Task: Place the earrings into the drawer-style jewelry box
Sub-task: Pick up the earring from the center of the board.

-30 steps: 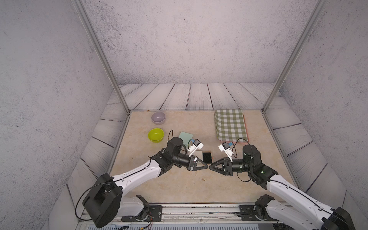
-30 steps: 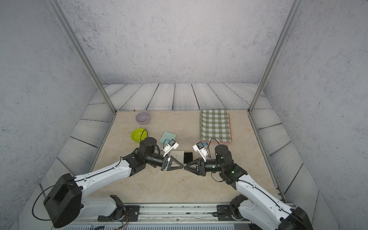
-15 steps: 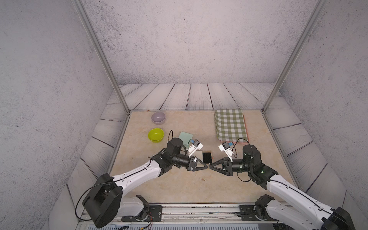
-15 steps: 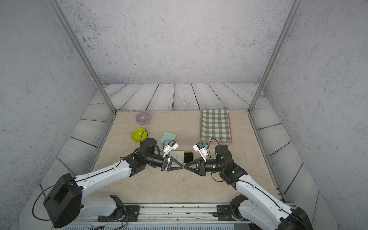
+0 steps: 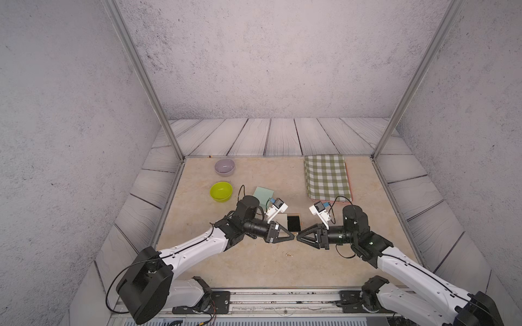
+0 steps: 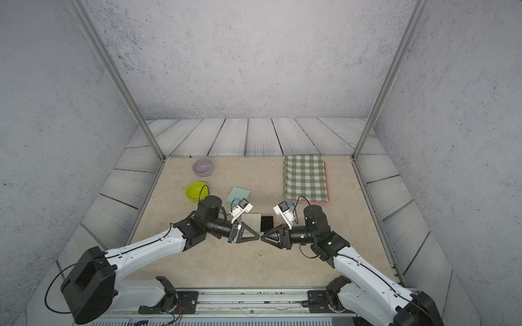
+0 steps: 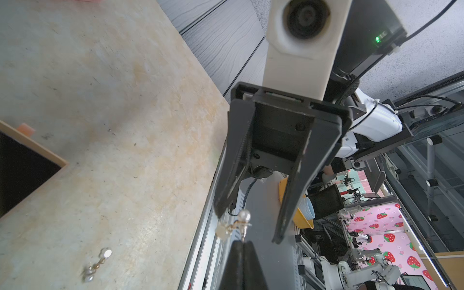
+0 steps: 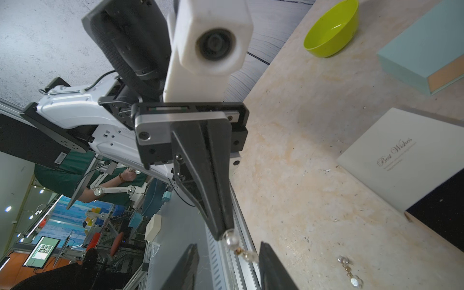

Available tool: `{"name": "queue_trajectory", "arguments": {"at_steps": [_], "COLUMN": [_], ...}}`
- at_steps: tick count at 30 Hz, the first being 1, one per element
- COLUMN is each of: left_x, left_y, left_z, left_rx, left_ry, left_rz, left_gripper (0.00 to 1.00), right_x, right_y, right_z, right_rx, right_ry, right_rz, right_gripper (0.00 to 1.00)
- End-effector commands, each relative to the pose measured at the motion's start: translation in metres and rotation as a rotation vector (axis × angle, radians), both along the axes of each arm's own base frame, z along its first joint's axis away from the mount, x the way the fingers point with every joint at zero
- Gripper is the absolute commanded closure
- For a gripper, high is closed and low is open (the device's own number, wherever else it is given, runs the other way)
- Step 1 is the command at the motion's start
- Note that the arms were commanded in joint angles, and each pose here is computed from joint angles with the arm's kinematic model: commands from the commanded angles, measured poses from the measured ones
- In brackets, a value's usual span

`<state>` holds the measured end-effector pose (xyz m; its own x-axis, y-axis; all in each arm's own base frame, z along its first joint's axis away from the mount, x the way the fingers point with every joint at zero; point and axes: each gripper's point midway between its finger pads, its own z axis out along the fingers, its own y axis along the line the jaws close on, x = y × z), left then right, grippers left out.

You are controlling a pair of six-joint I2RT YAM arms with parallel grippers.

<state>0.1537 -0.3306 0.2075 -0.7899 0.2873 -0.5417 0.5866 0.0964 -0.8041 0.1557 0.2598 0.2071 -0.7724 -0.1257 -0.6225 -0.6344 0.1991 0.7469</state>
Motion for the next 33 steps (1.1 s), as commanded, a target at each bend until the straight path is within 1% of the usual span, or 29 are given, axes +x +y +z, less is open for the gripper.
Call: {"name": "queue_trajectory", "arguments": {"at_steps": [1, 4, 7, 15, 23, 30, 33], "left_x": [-0.001, -0.001, -0.002, -0.002, -0.001, -0.001, -0.001], "left_y": [0.002, 0.003, 0.003, 0.003, 0.003, 0.003, 0.003], "left_z": [0.003, 0.003, 0.003, 0.002, 0.002, 0.002, 0.001], "left_rx": [-0.012, -0.011, -0.01, -0.009, -0.008, -0.007, -0.006], "left_ry": [-0.014, -0.013, -0.011, -0.009, -0.005, -0.007, -0.006], "left_rz": [-0.002, -0.001, 0.0, 0.001, 0.003, 0.007, 0.007], "left_gripper": [1.0, 1.0, 1.0, 1.0, 1.0, 1.0, 1.0], "right_x": [0.006, 0.007, 0.006, 0.002, 0.002, 0.001, 0.001], "right_y": [0.002, 0.005, 0.006, 0.005, 0.006, 0.006, 0.006], "right_z": [0.008, 0.01, 0.013, 0.019, 0.021, 0.017, 0.017], "right_rx": [0.016, 0.022, 0.037, 0.059, 0.07, 0.07, 0.072], "right_ry": [-0.009, -0.005, -0.005, -0.028, -0.022, -0.007, -0.003], "right_rz": [-0.007, 0.005, 0.021, 0.026, 0.034, 0.035, 0.037], "right_gripper": [0.57, 0.57, 0.62, 0.69, 0.79, 0.8, 0.82]}}
